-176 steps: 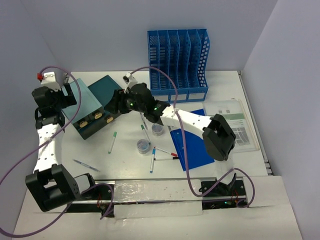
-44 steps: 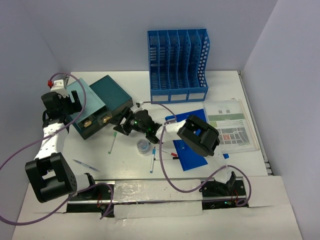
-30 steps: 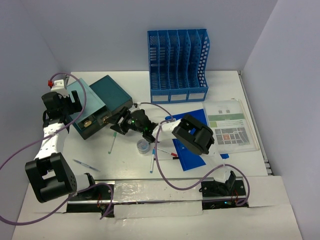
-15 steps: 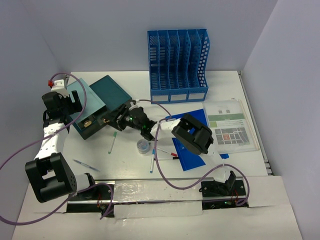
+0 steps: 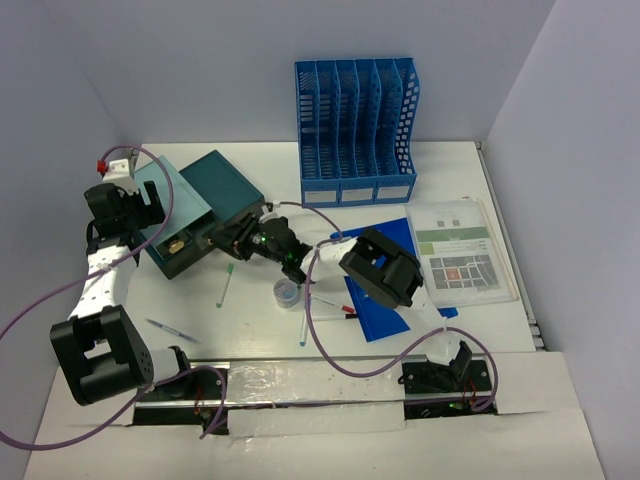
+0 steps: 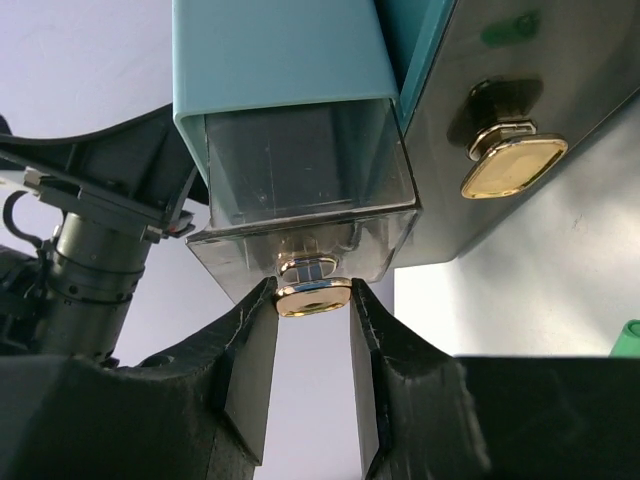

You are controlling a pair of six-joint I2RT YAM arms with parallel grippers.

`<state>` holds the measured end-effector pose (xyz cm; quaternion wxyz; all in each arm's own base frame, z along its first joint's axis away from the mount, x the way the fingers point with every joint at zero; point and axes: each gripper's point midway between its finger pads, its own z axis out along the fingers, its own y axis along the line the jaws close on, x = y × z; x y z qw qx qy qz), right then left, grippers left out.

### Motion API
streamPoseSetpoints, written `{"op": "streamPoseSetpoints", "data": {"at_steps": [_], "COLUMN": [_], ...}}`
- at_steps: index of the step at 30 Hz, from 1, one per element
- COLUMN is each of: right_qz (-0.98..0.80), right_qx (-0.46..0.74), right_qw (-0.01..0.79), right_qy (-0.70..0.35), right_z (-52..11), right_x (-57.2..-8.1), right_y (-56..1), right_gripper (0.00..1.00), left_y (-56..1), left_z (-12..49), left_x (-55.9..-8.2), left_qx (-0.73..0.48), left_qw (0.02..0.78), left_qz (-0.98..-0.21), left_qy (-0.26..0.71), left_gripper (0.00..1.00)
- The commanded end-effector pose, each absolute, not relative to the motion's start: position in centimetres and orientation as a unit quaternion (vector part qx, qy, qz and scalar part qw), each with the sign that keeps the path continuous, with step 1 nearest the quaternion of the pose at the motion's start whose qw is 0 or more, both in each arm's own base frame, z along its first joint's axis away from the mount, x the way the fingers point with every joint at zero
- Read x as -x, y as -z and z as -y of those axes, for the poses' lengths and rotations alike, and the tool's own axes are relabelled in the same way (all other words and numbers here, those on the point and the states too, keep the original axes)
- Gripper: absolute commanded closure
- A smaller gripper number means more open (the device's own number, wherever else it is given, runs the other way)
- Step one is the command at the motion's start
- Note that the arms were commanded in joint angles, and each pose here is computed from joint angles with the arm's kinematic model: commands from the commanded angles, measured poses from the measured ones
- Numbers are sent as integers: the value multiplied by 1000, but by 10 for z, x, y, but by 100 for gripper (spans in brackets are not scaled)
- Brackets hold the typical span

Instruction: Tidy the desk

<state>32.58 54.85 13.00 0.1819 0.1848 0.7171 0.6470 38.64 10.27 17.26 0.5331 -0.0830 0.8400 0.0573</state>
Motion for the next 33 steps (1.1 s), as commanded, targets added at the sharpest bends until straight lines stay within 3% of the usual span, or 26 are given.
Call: {"op": "streamPoseSetpoints", "data": {"at_steps": [1, 4, 12, 22, 25, 33], "right_qz": [-689, -686, -696, -703, -703, -701], "right_qx": [-185, -175, -131, -125, -125, -110], "right_qw": [202, 197, 217, 181, 157, 168], "right_qy": [-671, -678, -671, -677, -683, -684], "right_z": [-538, -532, -494, -468, -471, -461], "right_x": [-331, -322, -288, -256, -251, -243], "right_y": [-155, -161, -173, -167, -161, -168], "right_gripper": [93, 99, 99, 88, 82, 47], "left_y": [-185, -181, -173, -176, -176, -176], "left_z": [-99, -101, -108, -107, -108, -107], "left_x": [-390, -391, -392, -393, -392, -392], "left_qx": [76, 77, 81, 84, 84, 84], "left_qw": [547, 544, 536, 538, 537, 537], "left_qz": [-832, -834, -837, -836, -836, -836], "left_qy": [-54, -59, -74, -72, -73, -73], "left_gripper": [9, 9, 9, 9, 9, 9]}}
